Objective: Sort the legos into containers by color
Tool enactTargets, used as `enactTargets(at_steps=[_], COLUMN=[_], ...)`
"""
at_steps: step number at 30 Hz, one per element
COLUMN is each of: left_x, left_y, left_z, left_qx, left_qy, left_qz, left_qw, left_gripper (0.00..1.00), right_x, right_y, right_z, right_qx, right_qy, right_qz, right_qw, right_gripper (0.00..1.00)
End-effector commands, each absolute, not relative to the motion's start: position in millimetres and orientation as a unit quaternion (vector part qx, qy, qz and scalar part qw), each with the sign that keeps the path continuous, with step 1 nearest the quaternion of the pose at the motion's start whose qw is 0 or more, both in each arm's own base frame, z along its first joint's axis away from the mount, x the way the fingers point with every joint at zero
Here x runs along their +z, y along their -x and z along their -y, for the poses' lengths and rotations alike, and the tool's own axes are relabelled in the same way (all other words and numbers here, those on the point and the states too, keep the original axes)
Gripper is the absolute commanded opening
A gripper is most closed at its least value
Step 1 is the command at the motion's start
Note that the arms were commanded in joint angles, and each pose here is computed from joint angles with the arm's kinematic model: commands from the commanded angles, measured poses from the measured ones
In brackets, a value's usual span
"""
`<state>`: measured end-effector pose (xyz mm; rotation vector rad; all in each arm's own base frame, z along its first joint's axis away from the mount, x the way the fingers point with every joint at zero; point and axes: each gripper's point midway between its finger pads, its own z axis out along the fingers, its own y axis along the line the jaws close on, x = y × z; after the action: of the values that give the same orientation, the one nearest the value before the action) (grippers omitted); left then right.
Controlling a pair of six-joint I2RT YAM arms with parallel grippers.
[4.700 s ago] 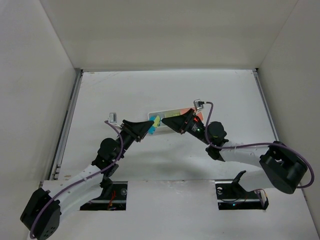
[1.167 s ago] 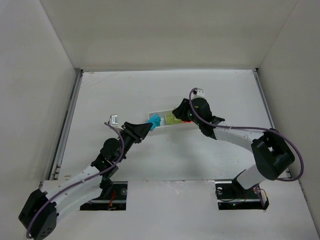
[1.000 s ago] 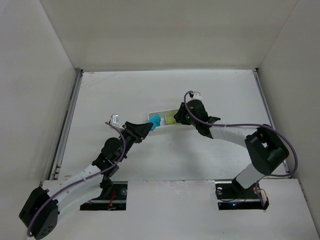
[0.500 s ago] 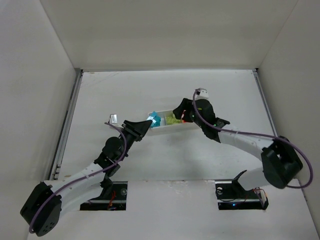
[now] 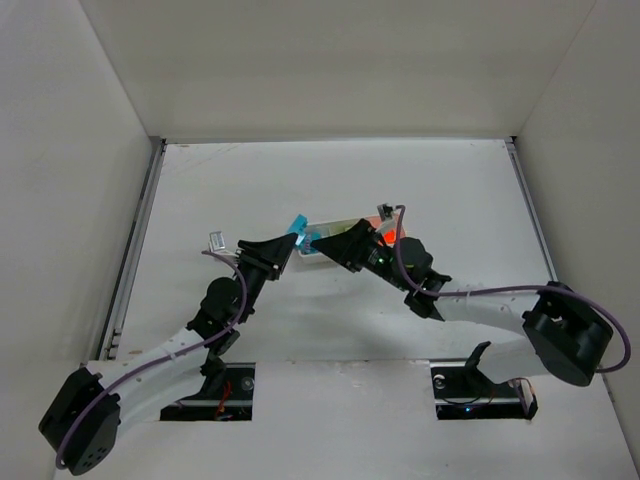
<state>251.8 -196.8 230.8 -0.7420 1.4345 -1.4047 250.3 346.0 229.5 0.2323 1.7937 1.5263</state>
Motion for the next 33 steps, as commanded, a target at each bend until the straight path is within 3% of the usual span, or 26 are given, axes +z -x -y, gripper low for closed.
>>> enactTargets(at_steps=[1,7,26,33], left_x=[258.4,255.1,252.8,251.1], left_y=[-245.0,-241.0,-237.5,-238.1], left_z=[191.4,191.9,200.9,199.9], left_qx=[-0.619,-0.626,-0.633,-0.631], left_qy=[0.314,0.317,0.311,0.315], left_qz=[-0.535,-0.534,-0.539,-0.538], left_qw=[0.482,0.471,0.460,0.460], left_gripper=[0.12,0.12,0.12,0.13], right_x=[288.9,296.3,281.3,277.3], right_y=[-239.4,-239.5,-249.3,-251.1], right_z=[-360.2,-366.2,-383.5,-386.1], right_qx=[0.698,0.721,0.719,0.718], right_qy=[-0.106,-0.109,-0.112,-0.115], right_qz=[-0.613,-0.591,-0.604,-0.607], right_qw=[0.355,0.345,0.325,0.321], right_gripper=[0.78,0.76,0.51,0.48])
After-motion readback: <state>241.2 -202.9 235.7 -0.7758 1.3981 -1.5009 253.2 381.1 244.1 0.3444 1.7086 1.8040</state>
